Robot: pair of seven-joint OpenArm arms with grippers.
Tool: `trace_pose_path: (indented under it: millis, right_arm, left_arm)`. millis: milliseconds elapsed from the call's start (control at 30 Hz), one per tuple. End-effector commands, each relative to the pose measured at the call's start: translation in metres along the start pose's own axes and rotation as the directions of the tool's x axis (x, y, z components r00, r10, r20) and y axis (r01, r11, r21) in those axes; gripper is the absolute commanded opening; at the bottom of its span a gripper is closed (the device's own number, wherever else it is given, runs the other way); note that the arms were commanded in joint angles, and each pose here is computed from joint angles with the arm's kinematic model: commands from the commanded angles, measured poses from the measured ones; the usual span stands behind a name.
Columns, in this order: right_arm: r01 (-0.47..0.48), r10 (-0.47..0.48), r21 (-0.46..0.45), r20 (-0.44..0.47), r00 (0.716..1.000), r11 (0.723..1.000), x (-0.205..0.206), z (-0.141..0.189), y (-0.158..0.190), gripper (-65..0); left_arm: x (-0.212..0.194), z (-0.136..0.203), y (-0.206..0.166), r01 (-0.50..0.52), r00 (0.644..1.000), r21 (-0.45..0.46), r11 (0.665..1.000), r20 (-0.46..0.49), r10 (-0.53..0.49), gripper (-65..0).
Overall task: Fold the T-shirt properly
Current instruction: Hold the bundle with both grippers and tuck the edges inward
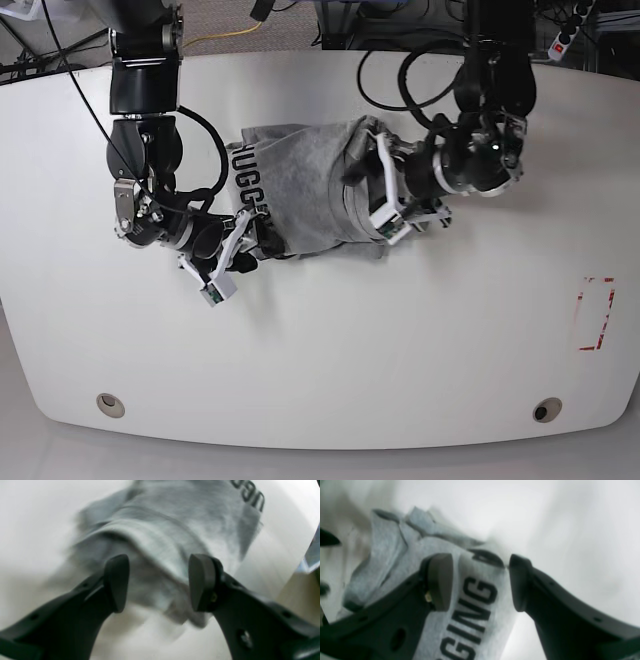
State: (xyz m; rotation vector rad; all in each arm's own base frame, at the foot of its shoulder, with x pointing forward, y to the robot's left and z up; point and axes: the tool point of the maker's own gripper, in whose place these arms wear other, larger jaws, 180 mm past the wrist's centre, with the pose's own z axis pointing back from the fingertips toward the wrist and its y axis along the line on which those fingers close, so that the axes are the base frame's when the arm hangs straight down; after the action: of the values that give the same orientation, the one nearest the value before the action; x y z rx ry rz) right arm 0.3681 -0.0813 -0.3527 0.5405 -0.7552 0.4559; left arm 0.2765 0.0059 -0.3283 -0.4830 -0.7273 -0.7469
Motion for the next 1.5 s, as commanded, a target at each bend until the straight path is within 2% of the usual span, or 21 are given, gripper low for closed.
trace_pose_path:
  millis: [0, 67, 267, 367, 533, 700, 967, 1133, 1267, 1467]
  right_arm:
    - [0.008, -0.008, 0.0, 0.029, 1.0, 1.0, 0.009, 0.001, -0.007, -31.5]
    - [0.035, -0.035, 0.004, 0.031, 0.999, 0.999, 0.003, -0.004, -0.01, -32.3]
    - [0.092, -0.092, 0.012, 0.023, 0.996, 0.996, -0.016, -0.019, -0.022, -45.2]
    - [0.086, -0.086, 0.019, -0.006, 0.996, 0.996, -0.028, -0.028, -0.024, -46.0]
    - [0.106, -0.106, -0.004, 0.004, 0.994, 0.994, -0.039, -0.025, -0.037, -46.1]
    - [0.102, -0.103, -0.029, -0.011, 0.995, 0.994, -0.046, -0.016, -0.049, -46.3]
    - [0.115, -0.117, -0.042, -0.048, 0.992, 0.992, -0.069, -0.008, -0.052, -46.3]
    - [0.019, -0.019, -0.002, -0.028, 0.999, 1.0, -0.054, 0.0, -0.021, -46.3]
    - [-0.087, 0.088, 0.029, -0.028, 0.996, 0.996, -0.034, 0.009, 0.005, -46.3]
    - [-0.198, 0.196, 0.055, 0.034, 0.98, 0.979, -0.004, 0.019, 0.038, -46.3]
  left_arm:
    - [0.021, -0.008, -0.014, 0.065, 0.997, -0.009, 0.998, 0.035, -0.064, -29.9]
    - [0.021, -0.016, -0.023, 0.098, 0.995, -0.009, 0.995, 0.009, -0.098, -29.9]
    - [0.004, -0.026, -0.028, 0.169, 0.982, 0.018, 0.985, -0.086, -0.167, -29.9]
    - [-0.015, -0.021, -0.022, 0.176, 0.976, 0.023, 0.984, -0.135, -0.171, -29.9]
    - [-0.042, -0.019, -0.005, 0.182, 0.962, 0.032, 0.983, -0.214, -0.171, -29.9]
    - [-0.071, -0.027, 0.03, 0.158, 0.951, 0.043, 0.986, -0.274, -0.141, -29.9]
    - [-0.066, -0.015, 0.082, 0.198, 0.946, 0.114, 0.974, -0.283, -0.16, -29.9]
    - [-0.049, -0.002, 0.106, 0.241, 0.941, 0.158, 0.958, -0.281, -0.19, -29.9]
    - [-0.013, 0.017, 0.115, 0.278, 0.951, 0.228, 0.933, -0.205, -0.233, -29.9]
    - [0.006, 0.036, 0.098, 0.339, 0.937, 0.241, 0.909, -0.175, -0.303, -29.9]
